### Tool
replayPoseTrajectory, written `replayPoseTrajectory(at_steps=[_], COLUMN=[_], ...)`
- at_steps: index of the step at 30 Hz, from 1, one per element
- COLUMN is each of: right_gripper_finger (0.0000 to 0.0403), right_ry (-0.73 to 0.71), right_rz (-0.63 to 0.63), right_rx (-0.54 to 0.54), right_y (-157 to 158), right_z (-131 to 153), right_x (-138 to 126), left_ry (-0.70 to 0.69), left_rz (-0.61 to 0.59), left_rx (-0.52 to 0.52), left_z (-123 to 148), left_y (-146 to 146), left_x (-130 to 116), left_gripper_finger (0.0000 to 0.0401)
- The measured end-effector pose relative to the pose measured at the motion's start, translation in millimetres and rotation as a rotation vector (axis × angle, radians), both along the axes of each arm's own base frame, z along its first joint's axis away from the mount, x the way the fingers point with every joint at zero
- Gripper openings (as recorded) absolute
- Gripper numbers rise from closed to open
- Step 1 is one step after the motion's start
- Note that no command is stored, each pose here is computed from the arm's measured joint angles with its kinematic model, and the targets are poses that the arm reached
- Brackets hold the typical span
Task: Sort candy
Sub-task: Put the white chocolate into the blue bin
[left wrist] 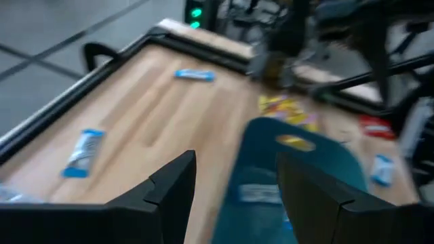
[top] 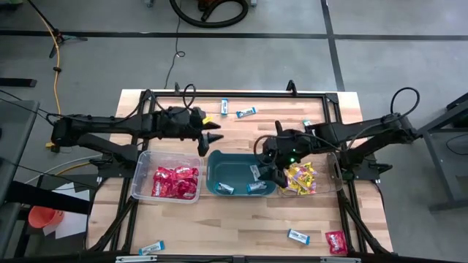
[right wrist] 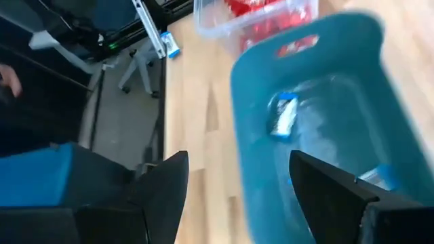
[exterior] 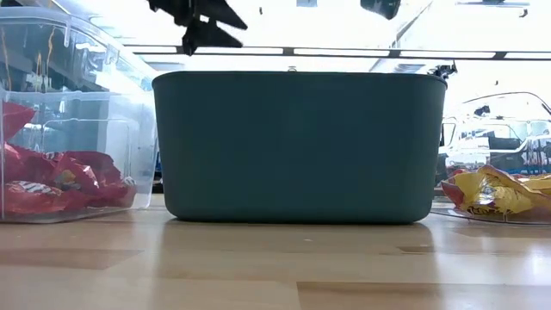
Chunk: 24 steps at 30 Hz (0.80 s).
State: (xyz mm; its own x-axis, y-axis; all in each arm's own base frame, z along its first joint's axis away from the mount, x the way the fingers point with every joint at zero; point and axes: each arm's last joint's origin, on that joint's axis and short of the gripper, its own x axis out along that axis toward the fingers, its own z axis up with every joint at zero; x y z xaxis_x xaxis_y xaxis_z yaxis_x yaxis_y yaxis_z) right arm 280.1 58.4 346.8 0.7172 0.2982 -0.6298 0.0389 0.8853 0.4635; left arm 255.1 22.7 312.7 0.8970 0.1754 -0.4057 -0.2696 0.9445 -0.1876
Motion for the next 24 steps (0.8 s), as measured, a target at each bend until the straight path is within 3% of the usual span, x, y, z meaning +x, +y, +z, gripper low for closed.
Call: replayPoseTrajectory(at_steps=[5, 8, 16, 20, 24], right_gripper_finger=[0.0252, 0.0252, 0.0252, 0.0252, 0.0252], right_ry=[0.123, 0.201, 0.288, 0.364, 0.532], right_rz=[-0.055, -0.025, -0.027, -0.041, -0.059], right_rx=[0.140, 0.175, 0.135, 0.085, 0.025], right_y=[23, 49, 141, 183, 207], right_z=[-6, -10, -33, -64, -105], right_x=[-9, -19, -55, -67, -70], left_ry=[-0.050, -0.063, -0.146, -0.222, -0.243], left_rz=[-0.058, -0.046, -0.054, -0.094, -0.070], left_rx=[-0.038, -0.078, -0.294, -0.402, -0.447], left_z=[4, 4, 6, 8, 3], left_y=[-27, -42, -86, -107, -122], left_x=[2, 2, 2, 7, 10], left_gripper_finger=[0.0191, 0.0191, 0.0191, 0.0191, 0.0191])
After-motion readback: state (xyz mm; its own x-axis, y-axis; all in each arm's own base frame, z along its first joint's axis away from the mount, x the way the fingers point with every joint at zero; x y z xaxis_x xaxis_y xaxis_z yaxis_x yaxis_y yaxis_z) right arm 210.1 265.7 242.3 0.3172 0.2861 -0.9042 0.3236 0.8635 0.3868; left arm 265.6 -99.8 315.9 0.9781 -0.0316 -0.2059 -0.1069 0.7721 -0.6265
